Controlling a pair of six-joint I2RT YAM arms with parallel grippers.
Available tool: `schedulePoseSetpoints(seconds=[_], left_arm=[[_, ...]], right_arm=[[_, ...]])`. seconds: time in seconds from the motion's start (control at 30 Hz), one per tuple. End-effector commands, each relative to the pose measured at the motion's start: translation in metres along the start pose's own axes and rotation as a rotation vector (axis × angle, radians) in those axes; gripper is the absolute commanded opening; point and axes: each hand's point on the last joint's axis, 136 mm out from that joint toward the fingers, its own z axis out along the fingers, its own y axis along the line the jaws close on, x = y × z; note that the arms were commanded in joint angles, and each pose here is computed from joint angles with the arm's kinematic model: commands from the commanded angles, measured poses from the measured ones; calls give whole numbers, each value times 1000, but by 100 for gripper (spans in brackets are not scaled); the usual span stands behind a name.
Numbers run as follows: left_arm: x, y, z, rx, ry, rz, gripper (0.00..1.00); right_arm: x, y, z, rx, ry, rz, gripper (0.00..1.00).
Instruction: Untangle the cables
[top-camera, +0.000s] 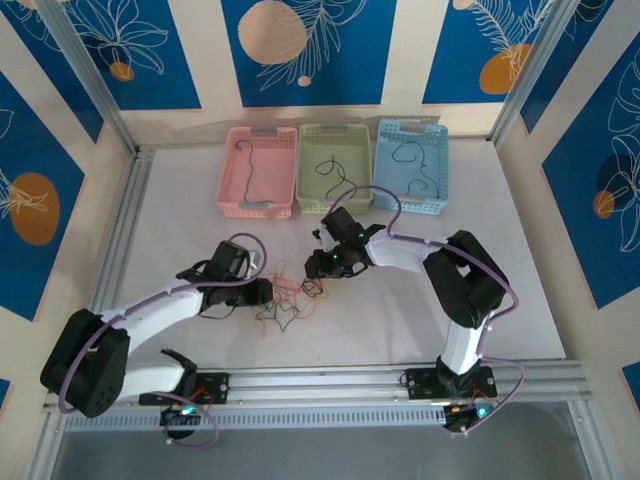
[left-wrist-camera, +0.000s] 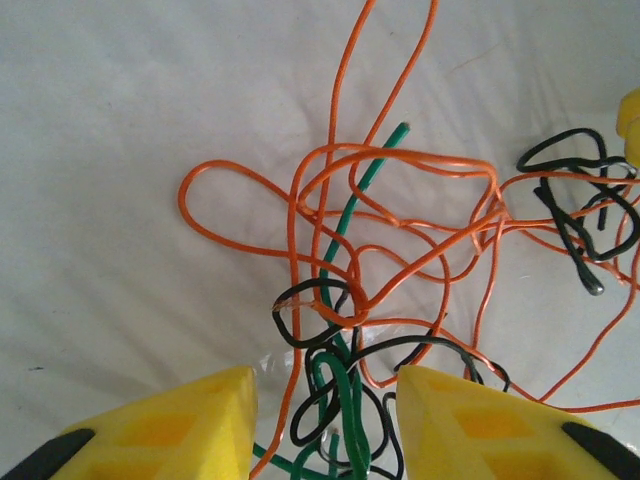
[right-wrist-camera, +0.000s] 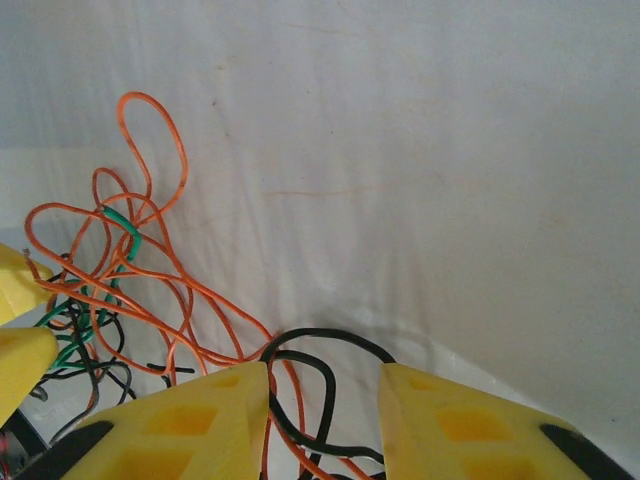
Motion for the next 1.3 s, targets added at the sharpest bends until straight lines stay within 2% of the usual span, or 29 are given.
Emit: schedulePoseSetpoints(seconds=[0.0, 0.23, 0.43, 0.6, 0.97, 1.27], left_arm=[[2, 0, 2, -4, 8, 8, 42], [3, 0, 5, -6, 13, 10, 42], [4, -1, 6, -6, 15, 11, 42], [7, 0, 10, -10, 25, 14, 42], [5, -1, 10, -16, 24, 19, 42], [7, -1, 13, -16, 27, 21, 42]], right_arm=[[2, 10, 2, -34, 29, -24, 33], [5, 11, 5, -43, 45, -19, 29], [7, 17, 2, -75, 41, -33, 38], [12, 22, 3, -90, 52, -49, 39], [15, 22, 11, -61, 78, -58, 30], [14, 22, 10, -60, 72, -61, 17]])
